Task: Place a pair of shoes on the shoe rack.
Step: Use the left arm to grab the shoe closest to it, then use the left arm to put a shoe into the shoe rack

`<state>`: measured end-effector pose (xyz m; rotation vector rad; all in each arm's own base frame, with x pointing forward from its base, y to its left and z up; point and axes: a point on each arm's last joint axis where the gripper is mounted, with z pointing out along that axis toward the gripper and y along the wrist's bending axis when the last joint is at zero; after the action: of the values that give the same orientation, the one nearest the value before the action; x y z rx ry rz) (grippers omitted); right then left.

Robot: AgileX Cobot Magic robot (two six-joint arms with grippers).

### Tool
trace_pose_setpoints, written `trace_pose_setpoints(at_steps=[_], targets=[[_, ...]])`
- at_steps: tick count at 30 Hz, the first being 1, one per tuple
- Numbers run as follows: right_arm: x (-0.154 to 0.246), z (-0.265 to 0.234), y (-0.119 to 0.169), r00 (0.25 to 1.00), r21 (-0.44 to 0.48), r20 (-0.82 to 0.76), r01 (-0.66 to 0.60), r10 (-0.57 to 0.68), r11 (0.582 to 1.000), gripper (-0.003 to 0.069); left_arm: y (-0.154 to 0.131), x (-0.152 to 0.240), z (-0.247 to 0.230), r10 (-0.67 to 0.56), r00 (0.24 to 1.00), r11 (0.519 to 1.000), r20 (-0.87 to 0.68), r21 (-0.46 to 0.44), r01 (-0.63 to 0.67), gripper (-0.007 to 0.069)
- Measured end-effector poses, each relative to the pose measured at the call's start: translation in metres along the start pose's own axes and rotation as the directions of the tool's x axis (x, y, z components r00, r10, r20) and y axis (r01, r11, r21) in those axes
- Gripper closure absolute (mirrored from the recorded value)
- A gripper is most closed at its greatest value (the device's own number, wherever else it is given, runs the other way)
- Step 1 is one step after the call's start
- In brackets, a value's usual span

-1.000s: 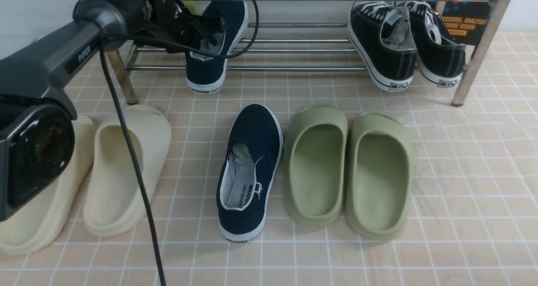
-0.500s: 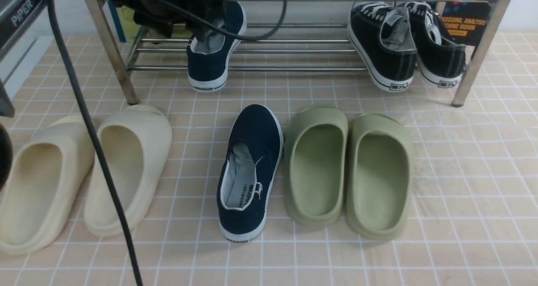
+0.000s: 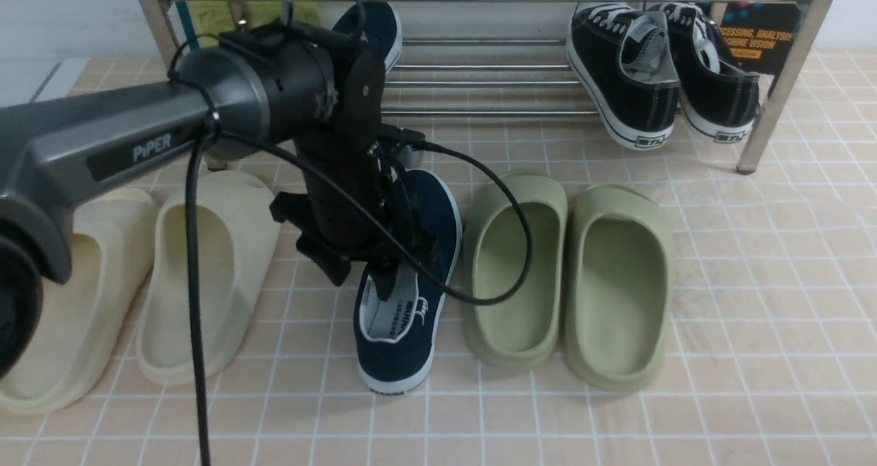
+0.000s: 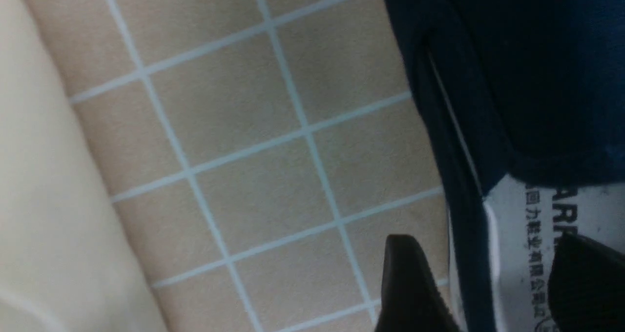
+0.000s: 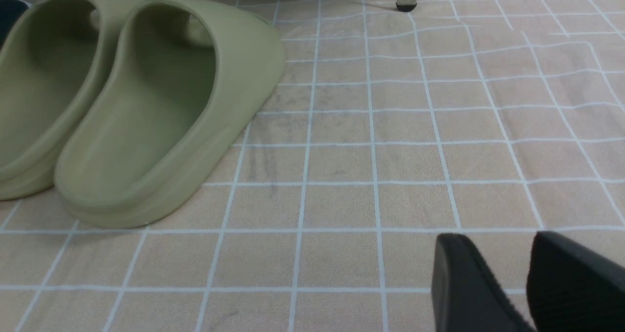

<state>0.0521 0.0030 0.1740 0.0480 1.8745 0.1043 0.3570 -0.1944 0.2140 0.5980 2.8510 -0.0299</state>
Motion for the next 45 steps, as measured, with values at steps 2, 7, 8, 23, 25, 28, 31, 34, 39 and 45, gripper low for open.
trace_pose_setpoints(at_steps=[2, 7, 8, 23, 25, 28, 31, 34, 39, 45], targets=[[0.0, 0.0, 0.0, 1.0, 0.0, 0.0, 0.0, 0.0, 1.0, 0.0419, -0.002, 0.002, 0.007, 0.002, 1.0, 1.0, 0.026, 0.006, -0.002, 0.025], [0.0, 0.0, 0.0, 1.0, 0.0, 0.0, 0.001, -0.001, 1.0, 0.0419, -0.001, -0.001, 0.008, -0.007, 0.996, 1.0, 0.085, 0.009, 0.007, 0.0481], [0.0, 0.0, 0.0, 1.0, 0.0, 0.0, 0.001, -0.001, 1.0, 0.0419, -0.001, -0.001, 0.003, -0.002, 0.995, 1.0, 0.098, 0.003, 0.002, 0.0545], [0.0, 0.0, 0.0, 1.0, 0.0, -0.001, 0.002, -0.002, 1.0, 0.0419, 0.025, -0.097, -0.091, -0.165, 0.891, 0.986, 0.423, 0.072, 0.148, 0.0584], [0.0, 0.0, 0.0, 1.0, 0.0, -0.001, 0.002, -0.002, 1.0, 0.0419, 0.028, -0.111, -0.083, -0.189, 0.879, 0.982, 0.438, 0.08, 0.171, 0.0584], [0.0, 0.0, 0.0, 1.0, 0.0, -0.001, 0.002, -0.002, 1.0, 0.0419, 0.035, -0.126, -0.064, -0.239, 0.867, 0.971, 0.437, 0.085, 0.225, 0.0584], [0.0, 0.0, 0.0, 1.0, 0.0, -0.001, 0.002, -0.002, 1.0, 0.0419, 0.04, -0.134, -0.056, -0.281, 0.848, 0.959, 0.45, 0.093, 0.268, 0.0584], [0.0, 0.0, 0.0, 1.0, 0.0, -0.001, 0.002, -0.002, 1.0, 0.0419, 0.047, -0.144, -0.045, -0.34, 0.793, 0.938, 0.506, 0.123, 0.324, 0.0584], [0.0, 0.0, 0.0, 1.0, 0.0, -0.001, 0.002, -0.002, 1.0, 0.0419, 0.053, -0.153, -0.034, -0.376, 0.737, 0.923, 0.561, 0.158, 0.35, 0.0578], [0.0, 0.0, 0.0, 1.0, 0.0, -0.001, 0.002, -0.002, 1.0, 0.0419, 0.054, -0.16, -0.034, -0.343, 0.701, 0.936, 0.625, 0.161, 0.314, 0.0455]])
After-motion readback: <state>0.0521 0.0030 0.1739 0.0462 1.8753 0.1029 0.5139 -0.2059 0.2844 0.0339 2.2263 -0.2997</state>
